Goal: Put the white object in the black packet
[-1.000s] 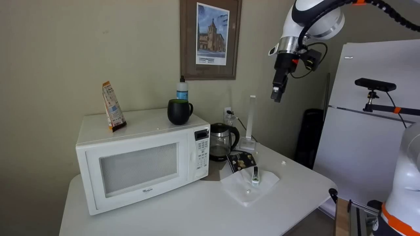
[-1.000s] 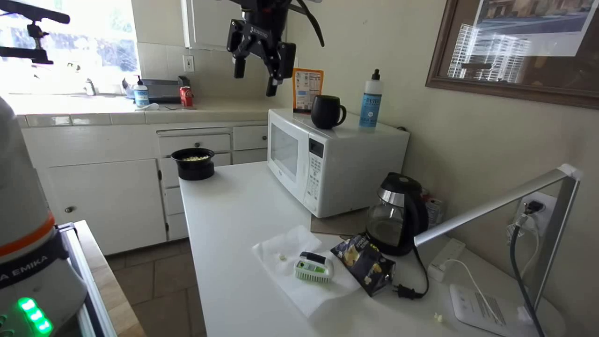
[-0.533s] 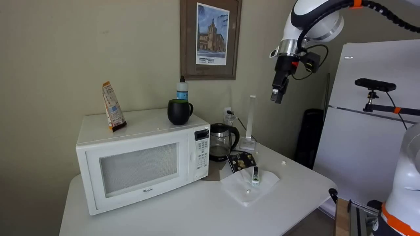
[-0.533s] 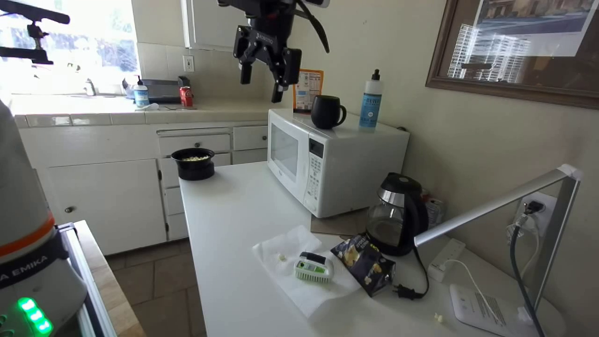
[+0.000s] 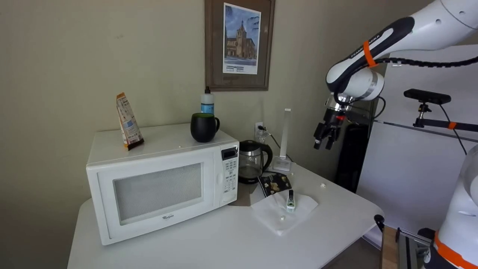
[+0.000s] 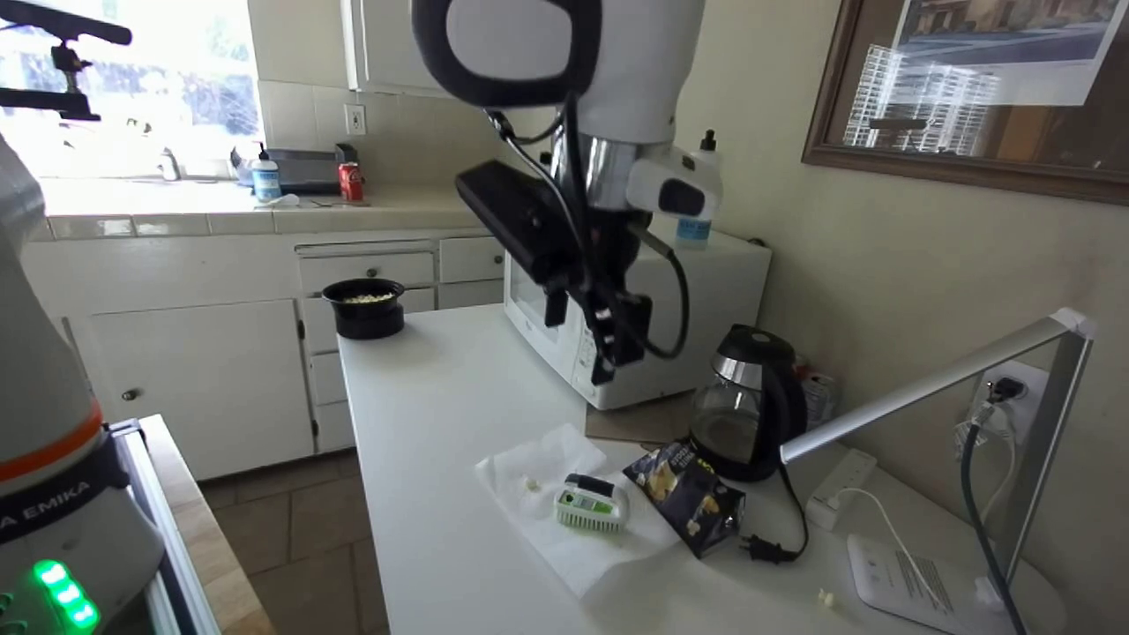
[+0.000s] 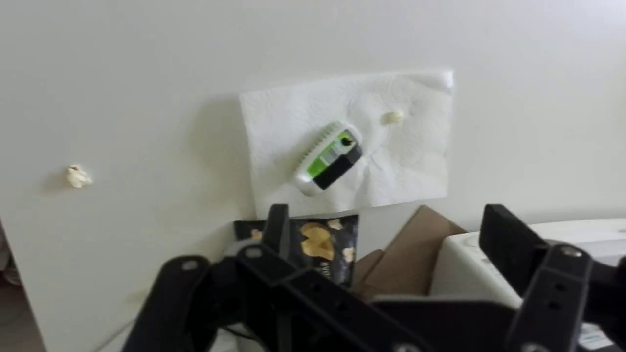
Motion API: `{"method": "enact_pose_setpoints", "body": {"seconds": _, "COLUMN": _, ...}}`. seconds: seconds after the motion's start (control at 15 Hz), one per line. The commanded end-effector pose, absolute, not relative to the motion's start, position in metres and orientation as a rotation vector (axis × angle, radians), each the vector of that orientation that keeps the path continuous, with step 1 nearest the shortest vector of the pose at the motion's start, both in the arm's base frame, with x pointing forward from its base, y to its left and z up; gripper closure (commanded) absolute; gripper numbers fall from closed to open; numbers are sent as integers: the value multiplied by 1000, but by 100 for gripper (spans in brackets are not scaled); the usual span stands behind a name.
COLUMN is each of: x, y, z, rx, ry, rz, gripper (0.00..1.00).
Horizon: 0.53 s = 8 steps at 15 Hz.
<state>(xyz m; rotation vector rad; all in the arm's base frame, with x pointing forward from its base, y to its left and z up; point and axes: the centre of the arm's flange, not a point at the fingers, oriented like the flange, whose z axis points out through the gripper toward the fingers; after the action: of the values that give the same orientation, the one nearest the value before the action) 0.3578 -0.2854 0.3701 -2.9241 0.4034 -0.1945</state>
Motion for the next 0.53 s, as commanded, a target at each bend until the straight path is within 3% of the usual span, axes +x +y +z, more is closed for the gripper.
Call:
{"method": "enact_pose_setpoints", "body": {"seconds": 0.0, "x": 361, "y": -345, "z": 293, "rx": -2910, "ry": 678, "rz": -323, "gripper": 0}}
{"method": "enact_pose_setpoints", "body": {"seconds": 0.33, "x": 341, "y": -408, "z": 231, "rx": -2899, "ry": 1076, "rz": -314, "gripper": 0}}
{"method": "enact_pose_setpoints", "body": {"seconds": 0.47, "x": 328, "y": -382, "z": 253, "rx": -2917, "ry": 1000, "rz": -317, "gripper": 0}}
